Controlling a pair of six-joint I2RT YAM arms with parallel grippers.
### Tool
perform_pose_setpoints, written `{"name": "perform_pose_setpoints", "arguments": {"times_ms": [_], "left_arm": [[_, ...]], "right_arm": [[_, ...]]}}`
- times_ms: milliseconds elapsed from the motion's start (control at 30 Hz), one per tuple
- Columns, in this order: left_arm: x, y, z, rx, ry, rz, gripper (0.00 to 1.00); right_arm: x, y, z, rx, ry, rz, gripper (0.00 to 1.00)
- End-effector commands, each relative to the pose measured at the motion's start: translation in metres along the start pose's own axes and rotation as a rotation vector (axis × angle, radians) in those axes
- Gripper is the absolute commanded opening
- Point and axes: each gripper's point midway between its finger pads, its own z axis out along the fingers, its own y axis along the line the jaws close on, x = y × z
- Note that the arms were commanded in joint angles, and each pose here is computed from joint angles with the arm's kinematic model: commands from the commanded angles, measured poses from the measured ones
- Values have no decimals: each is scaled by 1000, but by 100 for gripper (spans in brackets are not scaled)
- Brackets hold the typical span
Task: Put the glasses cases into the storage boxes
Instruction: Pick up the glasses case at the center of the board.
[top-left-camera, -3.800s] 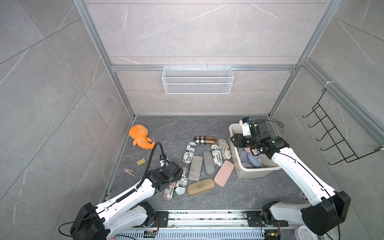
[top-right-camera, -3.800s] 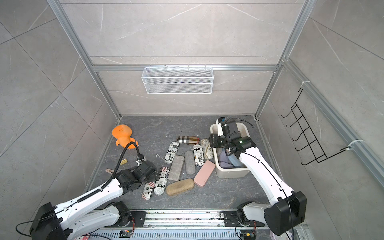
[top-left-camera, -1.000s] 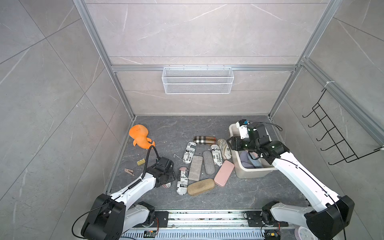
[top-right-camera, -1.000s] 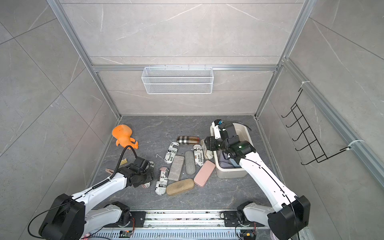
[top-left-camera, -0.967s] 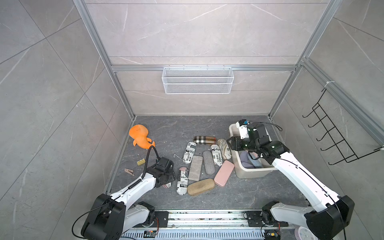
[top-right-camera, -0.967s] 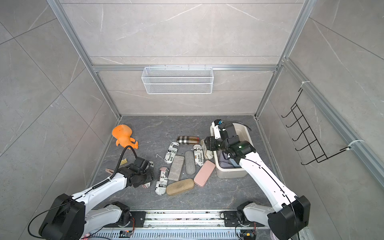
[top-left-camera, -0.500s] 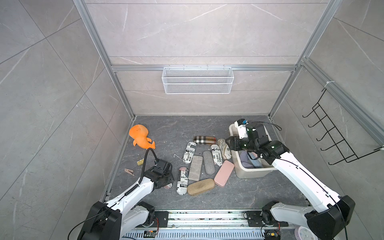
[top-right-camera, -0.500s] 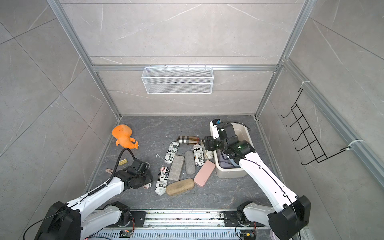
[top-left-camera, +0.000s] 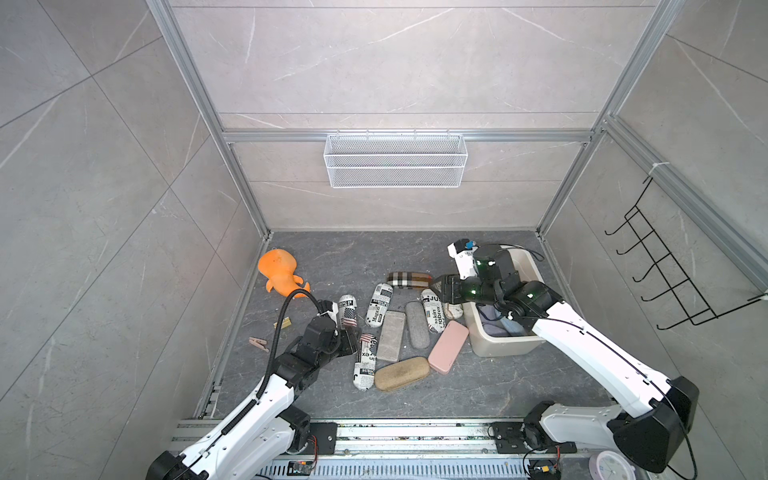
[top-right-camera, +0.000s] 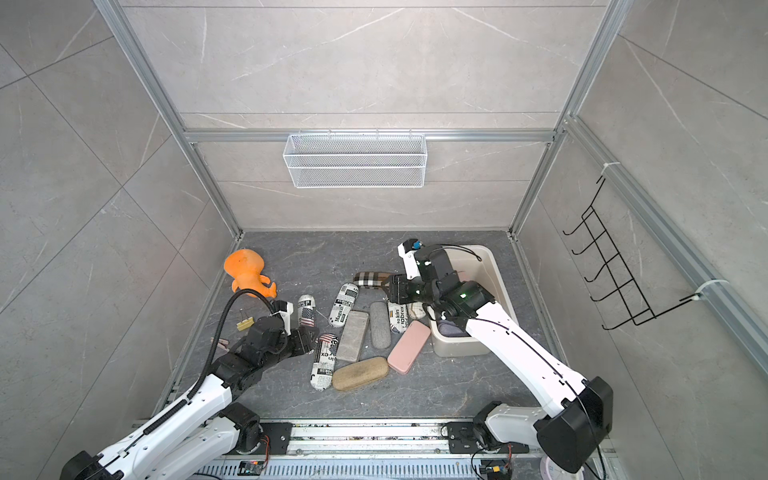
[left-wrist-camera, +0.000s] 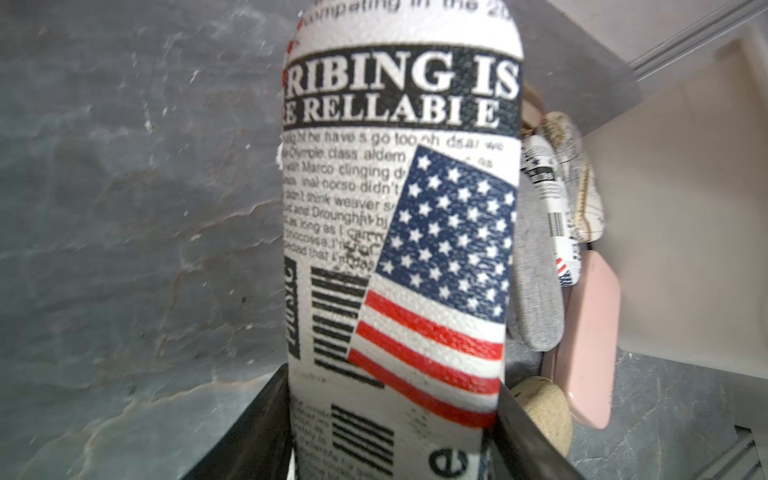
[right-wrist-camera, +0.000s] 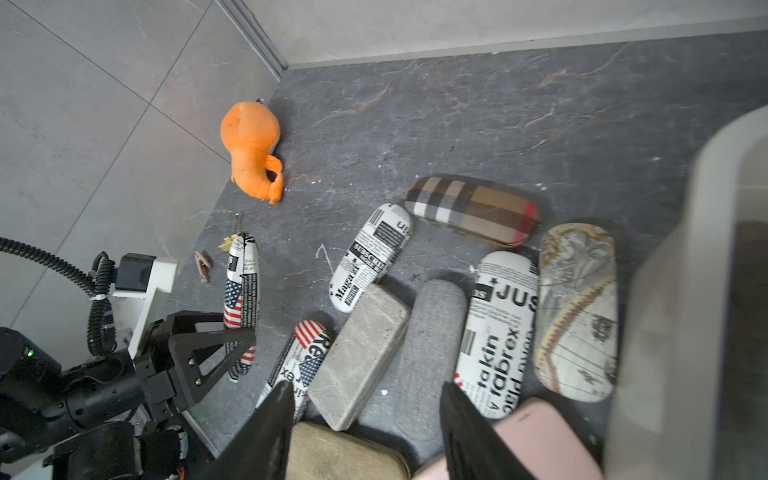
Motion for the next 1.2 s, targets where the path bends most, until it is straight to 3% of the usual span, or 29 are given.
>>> {"name": "perform_pose_setpoints", "arguments": {"times_ms": [0,267,533,1167], "left_arm": [[-34,-46,-2,188,-140,109,48],[-44,-104,1,316,-168,221,48],[-49,-129,-5,379,-197,228,48],[-57,-135,-17,417,-246,198,48]], "right_arm": [[-8,28,19,-85,-33,78,57],[2,76,46,-133,-16,11,63],[4,83,61,-107,-37,16,66],[15,88,85,-111,-25,72,47]]}}
